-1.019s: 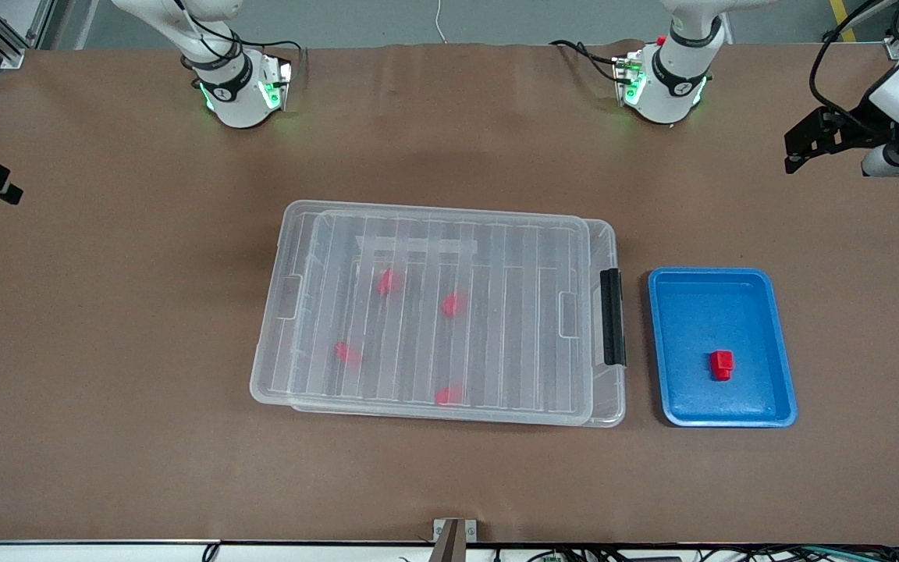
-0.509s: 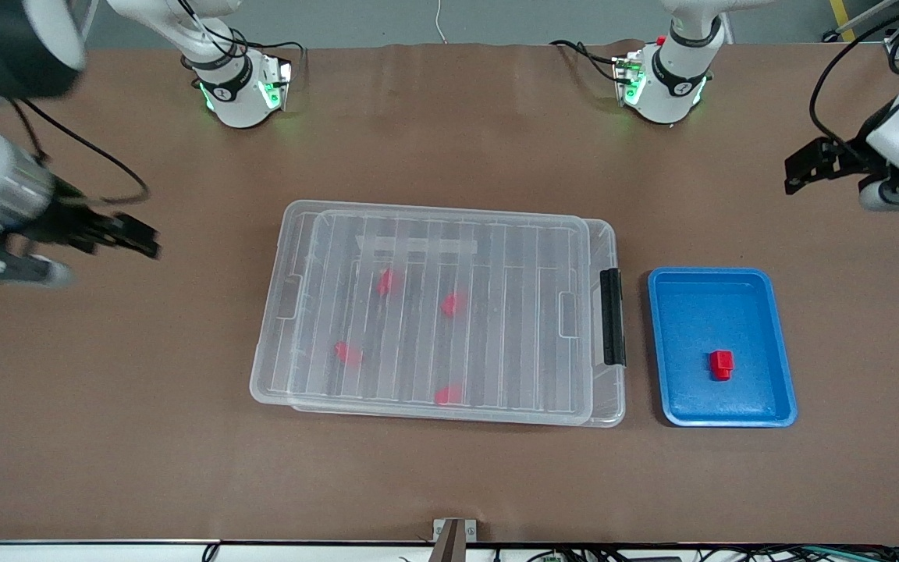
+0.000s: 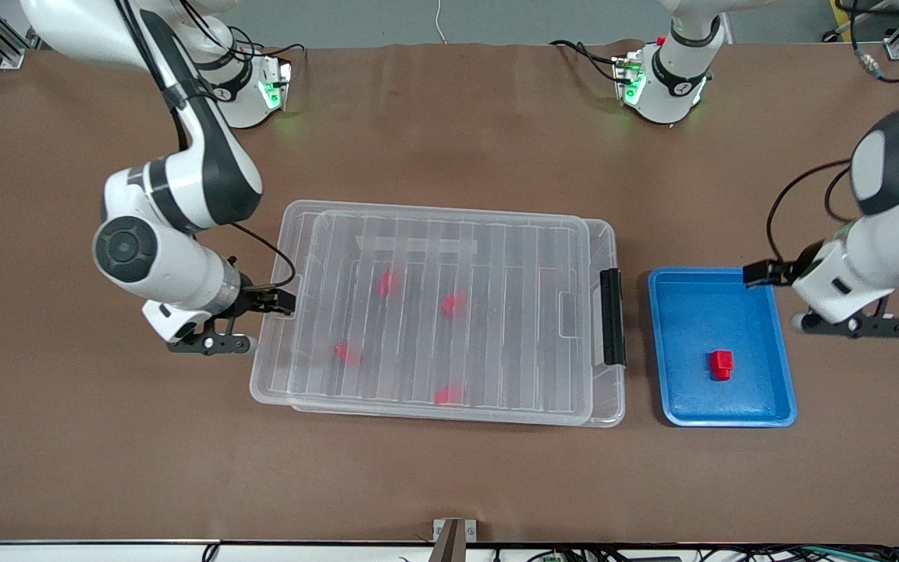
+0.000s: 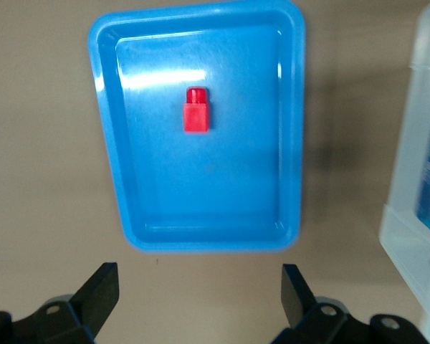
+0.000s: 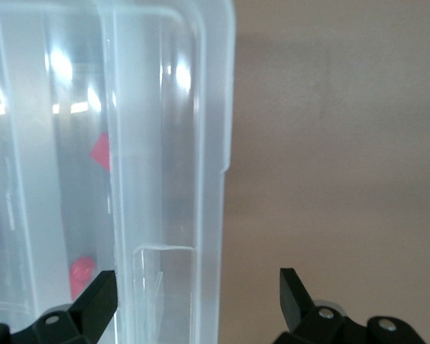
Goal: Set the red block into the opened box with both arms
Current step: 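Grip the lid edge with the right gripper while the left gripper grasps the block, then slide the lid open with the right gripper while the left gripper lifts the block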
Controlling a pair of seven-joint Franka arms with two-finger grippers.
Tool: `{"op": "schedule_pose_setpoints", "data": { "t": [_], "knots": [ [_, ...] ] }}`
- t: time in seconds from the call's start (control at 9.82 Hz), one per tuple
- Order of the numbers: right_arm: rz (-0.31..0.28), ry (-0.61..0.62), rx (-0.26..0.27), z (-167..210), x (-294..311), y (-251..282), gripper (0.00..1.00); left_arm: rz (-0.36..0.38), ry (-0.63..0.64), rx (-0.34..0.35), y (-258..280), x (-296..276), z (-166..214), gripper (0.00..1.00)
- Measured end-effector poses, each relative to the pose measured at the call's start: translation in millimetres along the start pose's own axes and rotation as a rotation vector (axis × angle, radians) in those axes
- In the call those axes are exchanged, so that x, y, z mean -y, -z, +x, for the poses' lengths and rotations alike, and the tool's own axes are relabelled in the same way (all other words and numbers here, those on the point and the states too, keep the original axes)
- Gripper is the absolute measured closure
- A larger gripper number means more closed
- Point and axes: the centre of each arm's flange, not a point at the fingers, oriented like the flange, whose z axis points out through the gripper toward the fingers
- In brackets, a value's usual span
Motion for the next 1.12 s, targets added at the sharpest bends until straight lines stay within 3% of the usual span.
{"op": "schedule_pose_setpoints", "data": {
  "t": [0.31,0.51,0.92,1.12],
  "knots": [
    [0.004,0.001,-0.019,-4.8,-0.9,-14.6,0.0,-0.052,0.028,-0.036,-110.2,22.0,46.4,0.01],
    [0.004,0.0,-0.027,-6.9,-2.4,-17.5,0.0,-0.069,0.031,-0.041,-168.4,25.6,61.5,0.08],
    [-0.018,-0.007,-0.026,-6.0,-14.8,-15.9,0.0,-0.055,0.025,-0.062,-213.8,36.6,70.5,0.22],
    [-0.018,-0.005,-0.021,-8.6,-9.5,-18.0,0.0,-0.059,0.024,-0.053,-222.3,36.1,70.3,0.52]
  ]
}}
